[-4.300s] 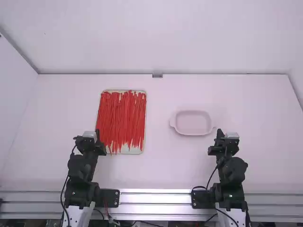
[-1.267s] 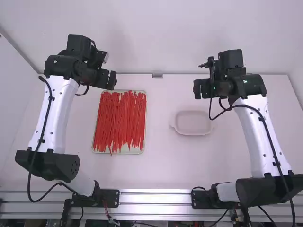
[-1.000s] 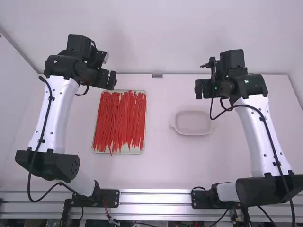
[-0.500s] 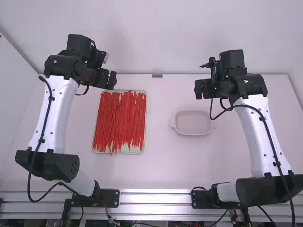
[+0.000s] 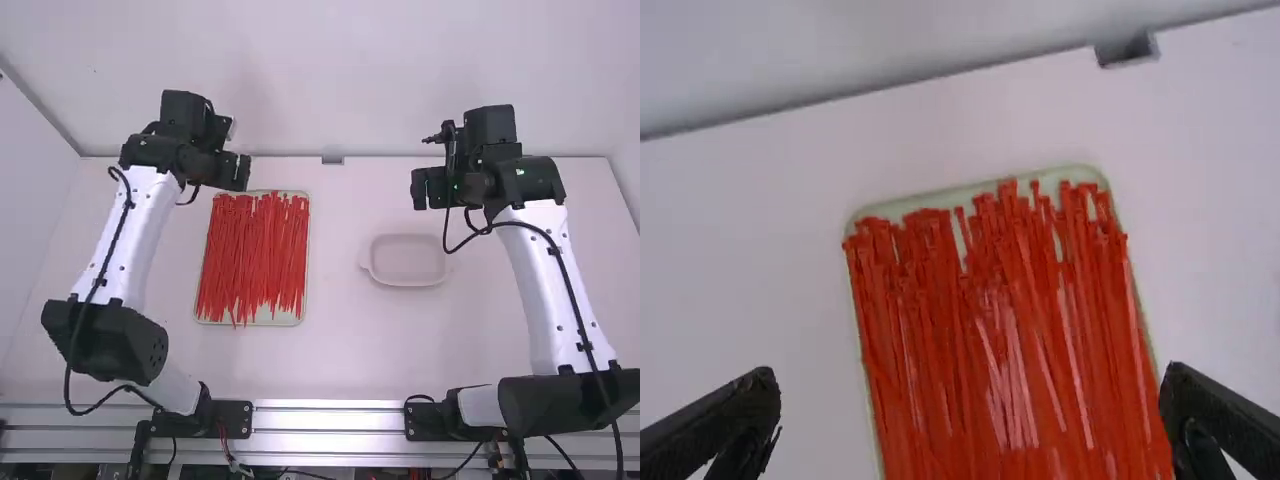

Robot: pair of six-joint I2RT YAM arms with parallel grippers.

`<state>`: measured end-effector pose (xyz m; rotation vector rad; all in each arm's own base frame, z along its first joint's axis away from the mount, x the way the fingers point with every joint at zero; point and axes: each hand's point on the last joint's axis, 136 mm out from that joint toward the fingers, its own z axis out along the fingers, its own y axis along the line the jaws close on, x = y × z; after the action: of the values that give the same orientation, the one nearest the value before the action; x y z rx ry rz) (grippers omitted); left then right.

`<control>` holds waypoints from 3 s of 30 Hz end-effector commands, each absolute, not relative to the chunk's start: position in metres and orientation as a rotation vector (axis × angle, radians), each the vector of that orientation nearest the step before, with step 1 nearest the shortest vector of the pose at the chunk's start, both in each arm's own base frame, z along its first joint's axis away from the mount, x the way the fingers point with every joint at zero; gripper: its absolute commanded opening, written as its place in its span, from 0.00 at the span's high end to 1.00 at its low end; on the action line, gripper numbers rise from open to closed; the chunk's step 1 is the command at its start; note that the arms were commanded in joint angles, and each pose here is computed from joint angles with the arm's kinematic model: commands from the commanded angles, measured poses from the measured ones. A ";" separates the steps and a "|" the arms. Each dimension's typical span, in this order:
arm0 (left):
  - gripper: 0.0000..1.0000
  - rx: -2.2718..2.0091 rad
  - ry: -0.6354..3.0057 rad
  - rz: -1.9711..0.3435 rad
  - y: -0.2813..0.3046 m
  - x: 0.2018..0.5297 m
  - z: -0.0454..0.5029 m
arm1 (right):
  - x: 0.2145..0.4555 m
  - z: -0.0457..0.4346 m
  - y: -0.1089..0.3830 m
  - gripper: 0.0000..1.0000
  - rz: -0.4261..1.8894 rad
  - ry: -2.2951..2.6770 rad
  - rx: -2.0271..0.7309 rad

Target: Fasten the cable tie

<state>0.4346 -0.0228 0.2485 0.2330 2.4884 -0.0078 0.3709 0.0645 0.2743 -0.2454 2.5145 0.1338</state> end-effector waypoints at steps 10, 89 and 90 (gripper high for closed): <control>0.01 -0.022 2.518 0.152 0.006 0.447 0.204 | 0.371 0.292 0.067 0.02 0.140 2.465 -0.239; 0.56 -0.076 2.740 -0.173 0.012 0.496 0.018 | 0.375 0.278 0.086 0.02 0.153 2.498 -0.306; 0.57 -0.076 2.738 -0.173 0.012 0.496 0.018 | 0.375 0.278 0.086 0.02 0.154 2.498 -0.306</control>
<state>0.5038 0.0184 0.0315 -0.0813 2.7054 -0.1559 0.3711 0.0850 0.2697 -0.3102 2.5169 0.1566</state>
